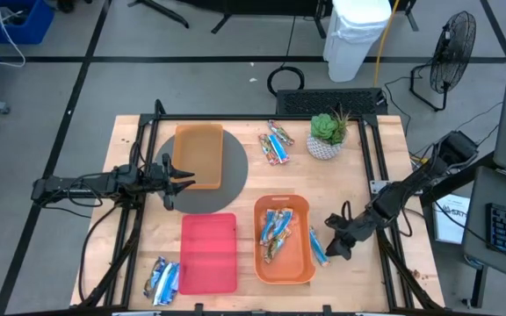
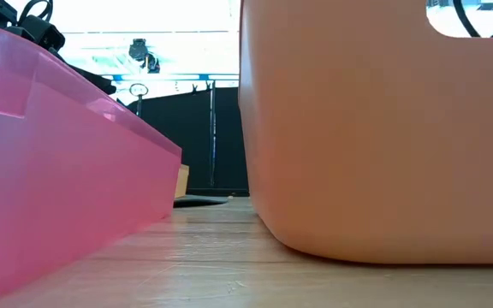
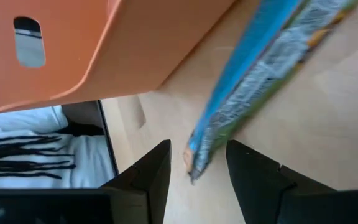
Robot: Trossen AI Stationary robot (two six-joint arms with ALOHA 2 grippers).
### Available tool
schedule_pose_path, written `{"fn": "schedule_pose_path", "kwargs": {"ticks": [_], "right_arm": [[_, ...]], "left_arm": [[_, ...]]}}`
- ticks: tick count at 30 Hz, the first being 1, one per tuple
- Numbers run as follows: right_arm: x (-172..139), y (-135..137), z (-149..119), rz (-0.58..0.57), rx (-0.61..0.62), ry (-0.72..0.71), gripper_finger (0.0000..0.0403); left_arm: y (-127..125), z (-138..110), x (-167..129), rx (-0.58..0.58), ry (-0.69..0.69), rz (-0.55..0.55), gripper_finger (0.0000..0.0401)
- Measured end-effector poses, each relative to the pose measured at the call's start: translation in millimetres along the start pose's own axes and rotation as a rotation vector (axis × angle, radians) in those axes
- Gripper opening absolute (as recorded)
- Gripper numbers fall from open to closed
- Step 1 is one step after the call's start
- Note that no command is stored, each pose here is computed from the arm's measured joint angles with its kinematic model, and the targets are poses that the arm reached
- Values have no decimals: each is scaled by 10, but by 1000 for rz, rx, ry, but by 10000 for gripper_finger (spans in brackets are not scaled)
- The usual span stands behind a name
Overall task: Pick and place Granola Bars by type
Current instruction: Put the yellow granola bar into the orange bin
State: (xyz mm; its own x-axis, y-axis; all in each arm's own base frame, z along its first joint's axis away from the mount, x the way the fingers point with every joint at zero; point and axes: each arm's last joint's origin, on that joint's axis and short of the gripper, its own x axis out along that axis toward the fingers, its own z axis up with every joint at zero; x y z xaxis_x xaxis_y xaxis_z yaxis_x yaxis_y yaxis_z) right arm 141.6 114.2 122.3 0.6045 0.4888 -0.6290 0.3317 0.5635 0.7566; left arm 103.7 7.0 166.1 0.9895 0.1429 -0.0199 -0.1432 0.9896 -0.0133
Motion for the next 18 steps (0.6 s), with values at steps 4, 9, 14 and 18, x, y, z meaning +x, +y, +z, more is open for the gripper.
{"fn": "schedule_pose_path", "kwargs": {"ticks": [4, 9, 14, 18], "right_arm": [[88, 43, 0, -66, -6, 22, 146], [167, 6, -11, -112, 13, 41, 146], [192, 13, -24, -102, 29, 53, 146], [195, 23, -25, -88, 18, 54, 137]], "left_arm": [[0, -2, 0, 0, 1, 0, 113], [0, -1, 0, 0, 0, 0, 113], [0, -2, 0, 0, 1, 0, 113], [0, -1, 0, 0, 0, 0, 113]]}}
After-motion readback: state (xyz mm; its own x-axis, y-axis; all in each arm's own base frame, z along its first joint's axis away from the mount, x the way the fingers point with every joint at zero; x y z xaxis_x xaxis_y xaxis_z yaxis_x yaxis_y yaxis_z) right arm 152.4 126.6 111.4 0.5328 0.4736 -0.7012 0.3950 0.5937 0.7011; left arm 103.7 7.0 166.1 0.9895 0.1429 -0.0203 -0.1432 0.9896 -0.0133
